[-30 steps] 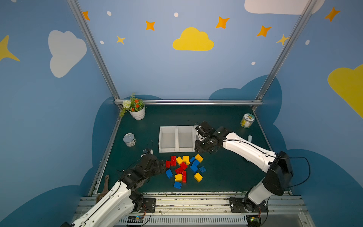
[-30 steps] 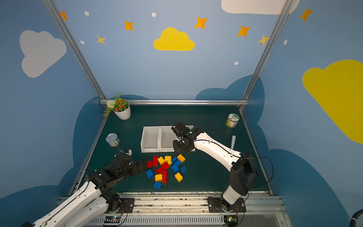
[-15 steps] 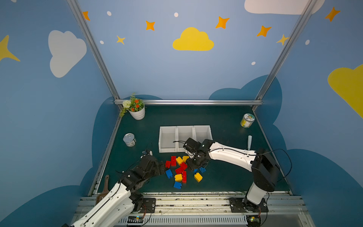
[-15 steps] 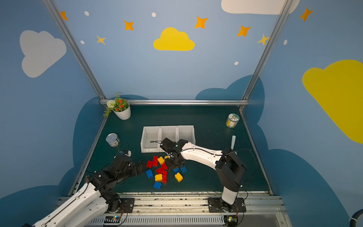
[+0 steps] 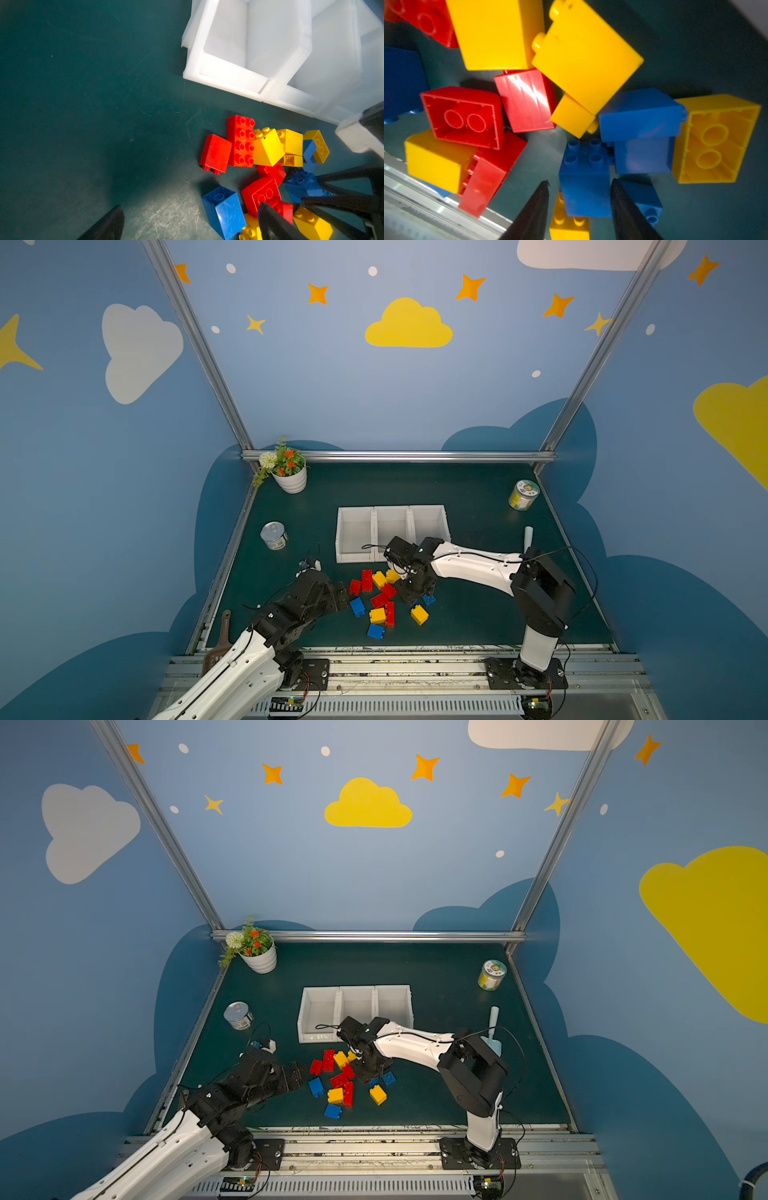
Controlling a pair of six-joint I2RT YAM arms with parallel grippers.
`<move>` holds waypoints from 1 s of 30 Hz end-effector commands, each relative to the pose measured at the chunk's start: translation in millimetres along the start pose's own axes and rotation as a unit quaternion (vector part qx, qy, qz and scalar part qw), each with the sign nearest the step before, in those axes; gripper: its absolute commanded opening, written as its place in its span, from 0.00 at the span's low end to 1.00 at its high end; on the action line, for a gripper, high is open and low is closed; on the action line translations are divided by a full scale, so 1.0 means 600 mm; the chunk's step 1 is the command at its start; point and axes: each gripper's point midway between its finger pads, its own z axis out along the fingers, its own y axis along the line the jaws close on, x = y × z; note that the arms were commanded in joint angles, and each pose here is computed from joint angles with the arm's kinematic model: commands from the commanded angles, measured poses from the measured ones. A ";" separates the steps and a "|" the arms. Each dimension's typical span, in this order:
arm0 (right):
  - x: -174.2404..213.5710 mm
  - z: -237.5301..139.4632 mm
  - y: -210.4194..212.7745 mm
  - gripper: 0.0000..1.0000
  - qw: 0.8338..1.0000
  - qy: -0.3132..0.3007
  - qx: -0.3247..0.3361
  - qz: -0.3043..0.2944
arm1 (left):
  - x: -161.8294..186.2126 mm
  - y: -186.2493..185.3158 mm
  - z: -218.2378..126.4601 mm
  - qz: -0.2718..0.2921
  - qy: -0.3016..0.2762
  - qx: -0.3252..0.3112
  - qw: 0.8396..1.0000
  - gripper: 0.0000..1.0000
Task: Sort the legos into containers by color
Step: 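Grasp a blue brick with the right gripper and lift it, then carry the blue brick into the bin compartment farthest along and release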
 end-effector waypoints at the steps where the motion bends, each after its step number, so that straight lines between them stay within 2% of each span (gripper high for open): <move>1: -0.005 0.004 0.002 0.42 1.000 -0.001 0.010 -0.013 | 0.009 0.006 0.000 0.000 0.008 -0.004 1.000 1.00; 7: -0.005 0.010 0.006 0.28 1.000 0.003 0.019 -0.017 | 0.009 0.006 0.001 -0.002 0.009 -0.004 1.000 1.00; 10: -0.008 0.002 0.009 0.26 1.000 -0.001 0.017 -0.014 | 0.009 0.006 0.000 -0.003 0.009 -0.004 1.000 1.00; 13: -0.024 -0.032 0.015 0.25 1.000 -0.023 0.007 -0.017 | 0.010 0.007 -0.001 -0.002 0.009 -0.004 1.000 1.00; 17: -0.058 -0.113 0.002 0.24 0.997 -0.075 0.003 -0.019 | 0.010 0.008 -0.002 -0.001 0.008 -0.005 1.000 1.00; 20: -0.083 -0.170 -0.039 0.24 0.994 -0.111 0.016 -0.001 | 0.009 0.007 -0.003 0.001 0.006 -0.002 1.000 1.00; 23: -0.103 -0.197 -0.108 0.23 0.989 -0.133 0.047 0.033 | 0.010 0.007 -0.002 0.001 0.006 -0.002 1.000 1.00; 27: -0.125 -0.188 -0.196 0.23 0.984 -0.136 0.071 0.096 | 0.010 0.005 -0.001 0.002 0.009 0.000 1.000 1.00; 30: -0.140 -0.165 -0.231 0.23 0.982 -0.124 0.074 0.124 | 0.012 0.003 0.000 0.004 0.013 0.002 1.000 1.00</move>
